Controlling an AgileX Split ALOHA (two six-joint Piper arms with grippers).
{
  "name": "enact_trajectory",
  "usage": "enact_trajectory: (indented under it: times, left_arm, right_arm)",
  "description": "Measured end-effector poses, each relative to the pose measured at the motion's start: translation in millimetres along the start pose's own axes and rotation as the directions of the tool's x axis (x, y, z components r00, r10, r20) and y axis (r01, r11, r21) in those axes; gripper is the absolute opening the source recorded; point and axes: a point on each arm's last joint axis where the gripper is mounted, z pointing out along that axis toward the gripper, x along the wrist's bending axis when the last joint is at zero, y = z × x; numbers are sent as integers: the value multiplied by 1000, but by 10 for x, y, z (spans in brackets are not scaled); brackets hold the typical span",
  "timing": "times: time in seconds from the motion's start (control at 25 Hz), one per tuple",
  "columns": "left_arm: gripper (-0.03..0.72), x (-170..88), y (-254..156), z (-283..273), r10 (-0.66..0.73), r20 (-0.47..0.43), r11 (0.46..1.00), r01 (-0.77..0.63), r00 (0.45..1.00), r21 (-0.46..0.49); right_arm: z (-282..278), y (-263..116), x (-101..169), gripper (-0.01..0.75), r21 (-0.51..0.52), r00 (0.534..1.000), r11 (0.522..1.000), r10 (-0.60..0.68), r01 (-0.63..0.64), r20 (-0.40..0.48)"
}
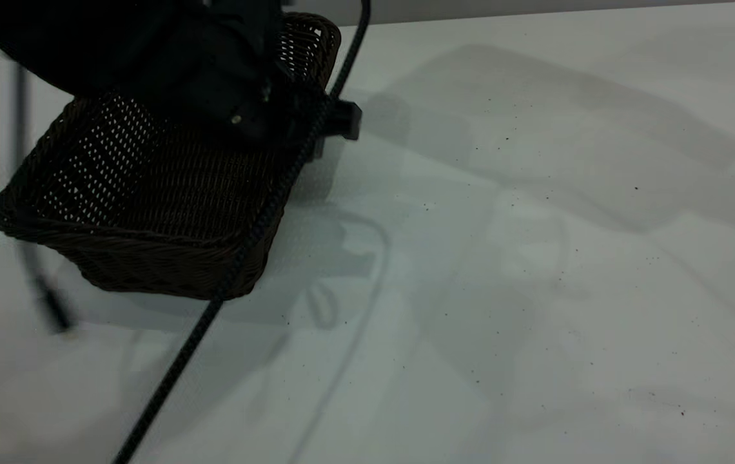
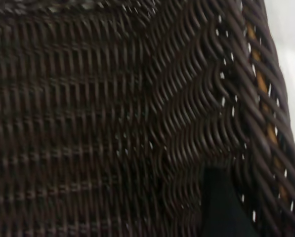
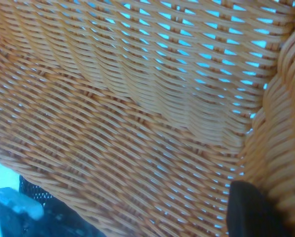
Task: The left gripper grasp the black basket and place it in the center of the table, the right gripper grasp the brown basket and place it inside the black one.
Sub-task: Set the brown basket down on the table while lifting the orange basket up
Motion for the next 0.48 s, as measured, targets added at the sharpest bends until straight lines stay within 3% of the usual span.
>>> enact_trajectory:
  times: [0.28,0.48]
  left_arm:
    - [148,3,-23,28,31,-5,999,-31,1000,8]
    - [141,-53,-37,-5,176,68,983,-179,982,32]
  right_arm:
    - [-2,4,1,109,-5,1000,1000,1,-1,0]
    - [-2,5,-1,109,-6,1000,1000,-7,7,2]
